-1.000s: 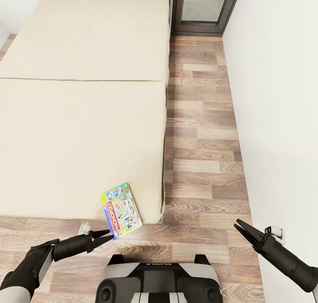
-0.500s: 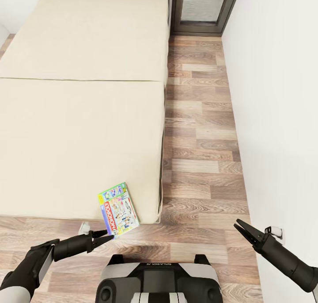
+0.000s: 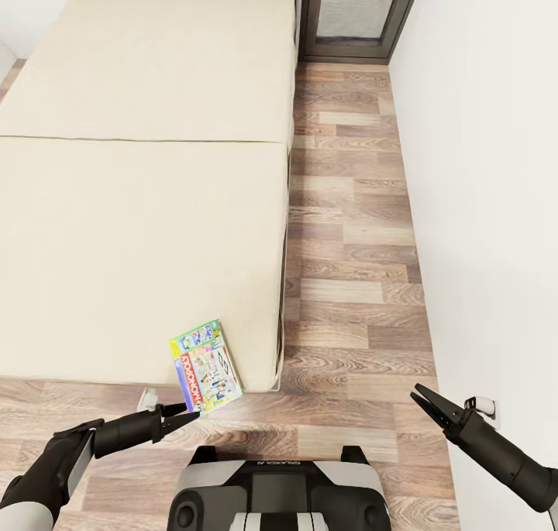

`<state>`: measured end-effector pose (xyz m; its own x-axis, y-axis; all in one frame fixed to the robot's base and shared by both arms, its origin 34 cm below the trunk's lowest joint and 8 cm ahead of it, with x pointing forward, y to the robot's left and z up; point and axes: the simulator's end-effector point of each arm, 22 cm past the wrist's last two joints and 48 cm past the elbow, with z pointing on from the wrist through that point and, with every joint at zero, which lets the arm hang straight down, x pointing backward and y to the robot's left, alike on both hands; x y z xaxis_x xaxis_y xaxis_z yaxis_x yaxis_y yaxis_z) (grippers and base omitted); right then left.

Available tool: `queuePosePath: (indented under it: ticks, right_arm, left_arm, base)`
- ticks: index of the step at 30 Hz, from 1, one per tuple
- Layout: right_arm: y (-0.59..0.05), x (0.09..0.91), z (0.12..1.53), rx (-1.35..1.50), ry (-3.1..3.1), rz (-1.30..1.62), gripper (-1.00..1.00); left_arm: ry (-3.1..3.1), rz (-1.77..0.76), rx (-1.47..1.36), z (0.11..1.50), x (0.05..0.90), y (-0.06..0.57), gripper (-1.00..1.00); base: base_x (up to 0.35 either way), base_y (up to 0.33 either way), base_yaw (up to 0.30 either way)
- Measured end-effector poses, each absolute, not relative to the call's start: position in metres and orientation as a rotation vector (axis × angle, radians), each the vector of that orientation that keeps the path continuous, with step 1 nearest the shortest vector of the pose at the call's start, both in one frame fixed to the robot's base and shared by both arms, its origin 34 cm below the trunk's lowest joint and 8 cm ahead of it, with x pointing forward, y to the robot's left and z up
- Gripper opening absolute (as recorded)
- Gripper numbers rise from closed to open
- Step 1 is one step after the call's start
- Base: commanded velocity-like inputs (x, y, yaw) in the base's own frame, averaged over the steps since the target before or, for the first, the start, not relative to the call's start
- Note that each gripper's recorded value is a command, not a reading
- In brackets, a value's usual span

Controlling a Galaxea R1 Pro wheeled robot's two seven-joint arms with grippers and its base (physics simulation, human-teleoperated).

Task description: Put all the toys in the child's room - the three board games (two on the bed and one on the table), the two jigsaw puzzles on the table, and the tennis ball on the table - inside the toy box on the table in the child's room.

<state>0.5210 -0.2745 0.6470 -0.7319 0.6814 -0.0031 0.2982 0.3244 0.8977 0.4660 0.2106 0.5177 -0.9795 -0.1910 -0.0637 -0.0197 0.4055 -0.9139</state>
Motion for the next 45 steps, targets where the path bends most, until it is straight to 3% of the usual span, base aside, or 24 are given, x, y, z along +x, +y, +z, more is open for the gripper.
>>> queuePosePath:
  ticks: [45]
  right_arm:
    - [-0.2744, 0.5211, 0.6473, 0.868, 2.213, 1.380, 1.00]
  left_arm:
    - [2.494, -1.603, -0.181, 0.5161, 0.4675, 0.2107, 1.00]
  base:
    - [0.000, 0.000, 0.000]
